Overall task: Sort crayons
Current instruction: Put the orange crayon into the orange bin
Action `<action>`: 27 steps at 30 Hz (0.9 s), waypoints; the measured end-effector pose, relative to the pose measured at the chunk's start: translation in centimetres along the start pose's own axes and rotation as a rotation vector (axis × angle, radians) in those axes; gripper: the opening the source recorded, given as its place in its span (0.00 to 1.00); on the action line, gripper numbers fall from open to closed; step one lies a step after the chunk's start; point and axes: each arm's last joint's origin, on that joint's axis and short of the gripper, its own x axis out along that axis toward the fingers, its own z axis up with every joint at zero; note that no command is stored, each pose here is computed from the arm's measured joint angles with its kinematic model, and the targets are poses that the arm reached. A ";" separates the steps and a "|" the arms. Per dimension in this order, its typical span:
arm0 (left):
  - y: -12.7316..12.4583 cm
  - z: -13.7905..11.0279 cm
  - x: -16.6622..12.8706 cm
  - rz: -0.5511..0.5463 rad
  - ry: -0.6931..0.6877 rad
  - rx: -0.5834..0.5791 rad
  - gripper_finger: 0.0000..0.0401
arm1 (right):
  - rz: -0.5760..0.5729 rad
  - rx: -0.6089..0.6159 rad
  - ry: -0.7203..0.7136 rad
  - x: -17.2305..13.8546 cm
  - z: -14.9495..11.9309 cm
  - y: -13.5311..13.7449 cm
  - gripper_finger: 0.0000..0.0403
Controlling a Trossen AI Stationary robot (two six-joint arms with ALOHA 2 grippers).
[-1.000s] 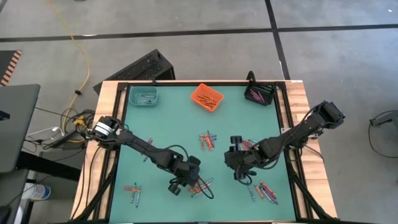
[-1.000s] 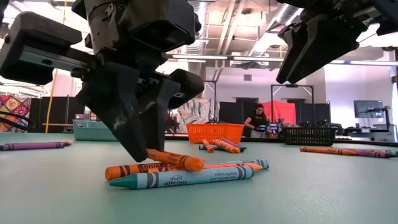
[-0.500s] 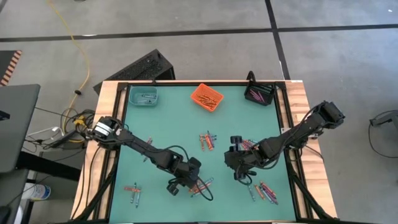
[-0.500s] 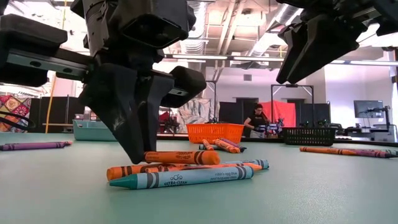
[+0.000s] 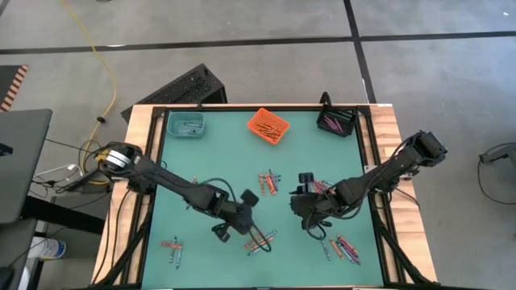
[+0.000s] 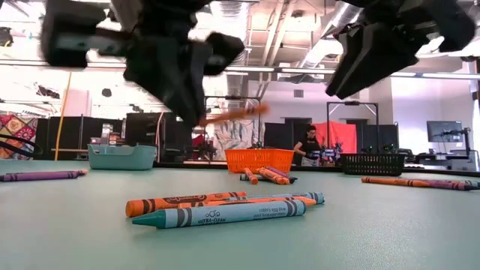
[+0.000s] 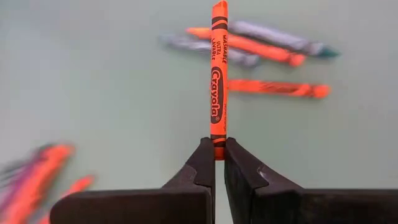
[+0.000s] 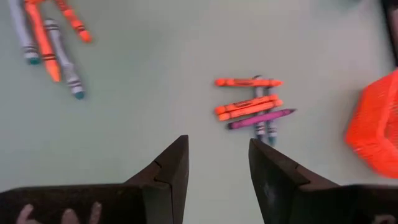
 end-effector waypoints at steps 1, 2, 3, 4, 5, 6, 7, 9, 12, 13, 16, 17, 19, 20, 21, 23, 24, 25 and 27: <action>0.4 0.1 -0.8 0.036 -0.001 0.005 0.00 | -0.013 -0.007 -0.012 0.0 0.1 0.0 0.39; 0.9 0.2 -1.6 0.074 -0.012 0.011 0.00 | -0.021 -0.017 -0.032 0.0 0.3 0.0 0.39; 1.3 0.3 -2.5 0.109 -0.025 0.015 0.00 | -0.021 -0.028 -0.058 0.0 0.6 0.0 0.39; 1.8 0.4 -3.4 0.138 -0.039 0.018 0.00 | -0.018 -0.043 -0.089 0.0 0.9 0.0 0.39; 2.3 0.5 -4.4 0.169 -0.059 0.020 0.00 | -0.017 -0.058 -0.124 -0.1 1.3 0.1 0.39; 2.7 0.6 -5.4 0.195 -0.084 0.024 0.00 | -0.016 -0.072 -0.160 -0.1 1.7 0.1 0.39; 3.1 0.7 -6.4 0.217 -0.111 0.026 0.00 | -0.017 -0.089 -0.197 -0.2 2.1 0.1 0.39; 3.9 0.8 -8.5 0.260 -0.166 0.028 0.00 | -0.023 -0.121 -0.270 -0.4 2.8 0.2 0.39; 4.7 1.0 -11.3 0.306 -0.262 0.043 0.00 | -0.041 -0.171 -0.372 -0.9 3.9 0.2 0.39; 4.9 1.1 -12.2 0.312 -0.303 0.051 0.00 | -0.054 -0.190 -0.406 -1.1 4.2 0.3 0.39; 5.4 1.3 -14.1 0.298 -0.419 0.085 0.00 | -0.108 -0.243 -0.512 -1.9 5.2 0.5 0.39; 5.5 1.4 -14.5 0.293 -0.451 0.097 0.00 | -0.129 -0.255 -0.545 -2.2 5.5 0.5 0.39; 5.5 1.5 -15.0 0.283 -0.489 0.120 0.00 | -0.174 -0.268 -0.607 -2.7 6.1 0.5 0.39; 5.6 1.5 -15.1 0.282 -0.499 0.127 0.00 | -0.195 -0.275 -0.638 -3.1 6.4 0.5 0.39; 5.6 1.6 -15.1 0.284 -0.511 0.134 0.00 | -0.214 -0.282 -0.670 -3.4 6.7 0.6 0.39; 5.6 1.6 -15.1 0.285 -0.518 0.141 0.00 | -0.245 -0.298 -0.729 -4.1 7.1 0.6 0.39; 5.7 1.7 -15.1 0.287 -0.520 0.146 0.00 | -0.251 -0.308 -0.755 -4.4 7.3 0.7 0.39; 5.7 1.8 -15.0 0.288 -0.527 0.150 0.00 | -0.253 -0.320 -0.778 -4.6 7.4 0.8 0.39; 5.7 1.8 -14.9 0.289 -0.531 0.158 0.00 | -0.240 -0.345 -0.820 -5.0 7.6 1.0 0.39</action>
